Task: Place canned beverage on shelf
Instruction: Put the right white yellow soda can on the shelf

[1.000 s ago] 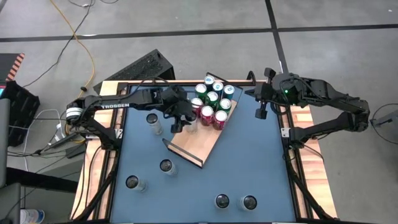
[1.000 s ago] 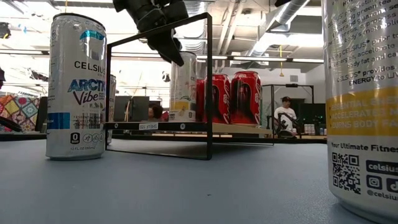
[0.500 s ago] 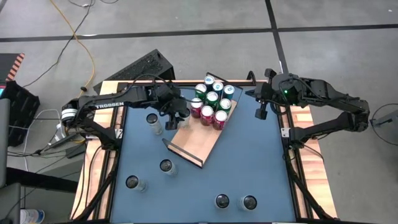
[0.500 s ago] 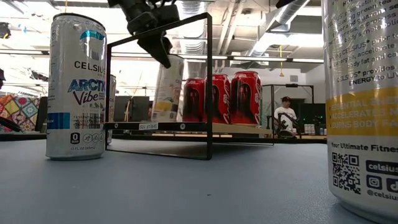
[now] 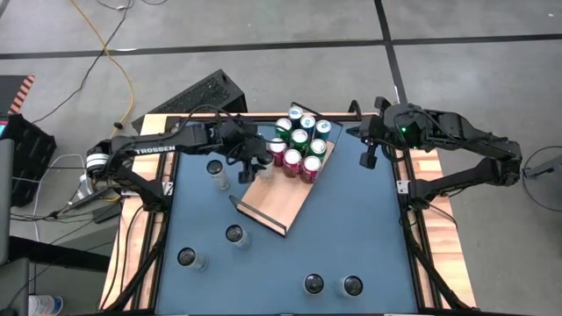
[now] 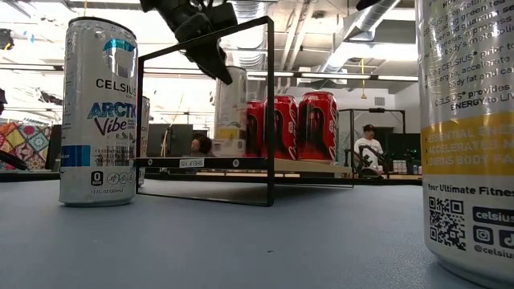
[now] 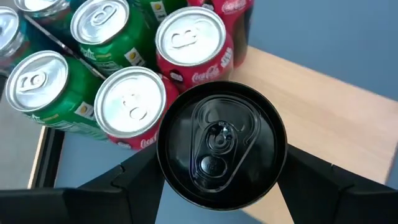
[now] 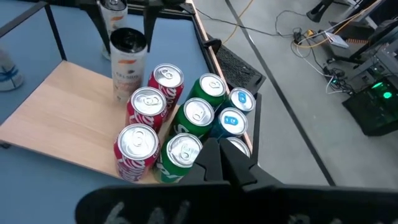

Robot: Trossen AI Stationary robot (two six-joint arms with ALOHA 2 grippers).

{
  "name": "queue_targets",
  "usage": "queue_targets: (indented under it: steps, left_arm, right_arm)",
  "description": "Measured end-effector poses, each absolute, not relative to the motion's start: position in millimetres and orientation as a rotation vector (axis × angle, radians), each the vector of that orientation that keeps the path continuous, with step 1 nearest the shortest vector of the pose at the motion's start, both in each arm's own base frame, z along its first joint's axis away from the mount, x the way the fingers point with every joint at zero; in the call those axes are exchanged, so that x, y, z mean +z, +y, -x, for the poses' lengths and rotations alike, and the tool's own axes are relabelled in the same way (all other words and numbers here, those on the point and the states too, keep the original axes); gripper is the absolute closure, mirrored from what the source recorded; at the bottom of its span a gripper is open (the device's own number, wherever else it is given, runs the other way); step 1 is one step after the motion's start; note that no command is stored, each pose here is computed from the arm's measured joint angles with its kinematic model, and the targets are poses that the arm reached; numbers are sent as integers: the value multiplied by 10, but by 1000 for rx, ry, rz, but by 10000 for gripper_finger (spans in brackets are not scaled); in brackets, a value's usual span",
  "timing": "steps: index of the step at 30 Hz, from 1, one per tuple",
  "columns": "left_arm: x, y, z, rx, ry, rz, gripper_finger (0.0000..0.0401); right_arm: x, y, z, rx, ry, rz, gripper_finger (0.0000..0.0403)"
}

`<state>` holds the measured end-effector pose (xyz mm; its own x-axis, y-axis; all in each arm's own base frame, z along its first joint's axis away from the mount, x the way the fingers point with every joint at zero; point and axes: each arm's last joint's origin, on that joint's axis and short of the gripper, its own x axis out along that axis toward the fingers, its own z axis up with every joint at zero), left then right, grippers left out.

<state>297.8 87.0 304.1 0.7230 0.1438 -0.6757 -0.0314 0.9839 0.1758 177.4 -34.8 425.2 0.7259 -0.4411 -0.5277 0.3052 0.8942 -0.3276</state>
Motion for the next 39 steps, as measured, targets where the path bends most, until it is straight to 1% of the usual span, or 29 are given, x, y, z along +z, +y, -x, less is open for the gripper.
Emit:
queue_targets:
  steps: [4,10,18,22,31,36,39]
  left_arm:
    - [2948,807,-2987,88,748,-141,150]
    - [2942,706,-3017,50,736,-180,150]
    - [2934,718,-3007,16,743,-211,150]
    - [2934,771,-2992,6,737,-184,150]
    - [2927,786,-2985,17,742,-173,150]
    - [2799,776,-2931,48,726,-154,150]
    - [2824,765,-2912,57,695,-166,150]
  right_arm:
    - [4251,-348,-1774,-416,637,223,403]
    - [4252,-348,-1774,-415,637,225,403]
    - [4252,-348,-1774,-415,638,225,403]
    - [4251,-348,-1774,-415,637,224,403]
    - [4251,-348,-1774,-418,635,215,403]
    - [4250,-349,-1777,-420,636,211,403]
    - [4248,-349,-1781,-419,636,211,403]
